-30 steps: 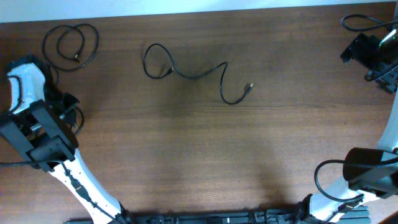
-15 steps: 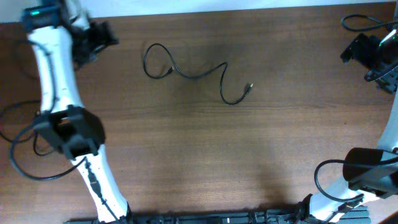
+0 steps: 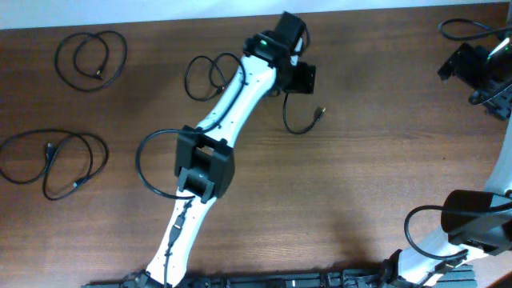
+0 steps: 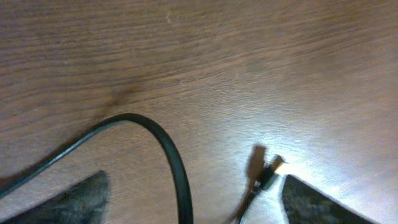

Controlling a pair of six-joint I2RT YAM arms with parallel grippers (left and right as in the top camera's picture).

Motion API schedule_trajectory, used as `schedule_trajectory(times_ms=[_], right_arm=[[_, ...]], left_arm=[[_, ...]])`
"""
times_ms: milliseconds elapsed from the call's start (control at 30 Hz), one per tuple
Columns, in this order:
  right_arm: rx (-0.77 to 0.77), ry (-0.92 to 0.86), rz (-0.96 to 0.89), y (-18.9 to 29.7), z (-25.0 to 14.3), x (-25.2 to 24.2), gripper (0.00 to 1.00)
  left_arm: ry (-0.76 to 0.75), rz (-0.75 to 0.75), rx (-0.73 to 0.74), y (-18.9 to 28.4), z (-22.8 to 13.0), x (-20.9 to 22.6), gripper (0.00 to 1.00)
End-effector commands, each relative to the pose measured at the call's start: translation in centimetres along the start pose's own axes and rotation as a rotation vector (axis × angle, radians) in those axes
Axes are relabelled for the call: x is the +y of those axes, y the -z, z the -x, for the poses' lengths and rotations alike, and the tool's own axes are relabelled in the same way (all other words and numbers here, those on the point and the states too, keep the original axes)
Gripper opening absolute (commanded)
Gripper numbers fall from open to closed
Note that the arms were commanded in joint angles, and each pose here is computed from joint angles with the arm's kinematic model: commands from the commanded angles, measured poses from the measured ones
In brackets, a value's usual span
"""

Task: Untangle cables
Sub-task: 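Reach the left gripper to the remaining centre cable, grasp and lift it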

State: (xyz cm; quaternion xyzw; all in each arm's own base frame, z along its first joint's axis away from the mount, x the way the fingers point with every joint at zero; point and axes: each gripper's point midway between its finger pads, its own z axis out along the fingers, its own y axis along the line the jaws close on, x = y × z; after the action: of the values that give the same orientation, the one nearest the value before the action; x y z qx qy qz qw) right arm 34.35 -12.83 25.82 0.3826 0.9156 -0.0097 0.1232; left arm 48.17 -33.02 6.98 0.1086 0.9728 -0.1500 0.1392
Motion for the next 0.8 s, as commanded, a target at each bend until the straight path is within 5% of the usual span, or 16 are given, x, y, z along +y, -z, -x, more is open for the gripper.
schedule_trajectory(times_ms=[0, 67, 100, 300, 500, 633, 767], right_arm=[[0.004, -0.004, 0.000, -0.1, -0.1, 0.1, 0.98], [0.004, -0.004, 0.001, -0.1, -0.1, 0.1, 0.99], [0.004, -0.004, 0.000, -0.1, -0.1, 0.1, 0.98], [0.004, -0.004, 0.001, -0.1, -0.1, 0.1, 0.98], [0.004, -0.004, 0.001, -0.1, -0.1, 0.1, 0.98], [0.004, -0.004, 0.001, -0.1, -0.1, 0.1, 0.99], [0.004, -0.004, 0.001, -0.1, -0.1, 0.1, 0.98]], left_arm=[[-0.008, 0.125, -0.032, -1.0, 0.3, 1.8, 0.59], [-0.006, 0.171, -0.056, -0.6, 0.8, 2.6, 0.04], [-0.003, 0.196, -0.065, -0.1, 1.1, 3.2, 0.00], [0.018, 0.473, -0.274, 12.7, 4.5, 6.4, 0.00], [0.157, 0.351, -0.543, 27.6, 5.9, 5.2, 0.00], [0.254, 0.038, -0.443, 29.1, 4.5, 4.0, 0.00], [0.368, 0.145, -0.446, 30.0, 4.7, 10.8, 0.00]])
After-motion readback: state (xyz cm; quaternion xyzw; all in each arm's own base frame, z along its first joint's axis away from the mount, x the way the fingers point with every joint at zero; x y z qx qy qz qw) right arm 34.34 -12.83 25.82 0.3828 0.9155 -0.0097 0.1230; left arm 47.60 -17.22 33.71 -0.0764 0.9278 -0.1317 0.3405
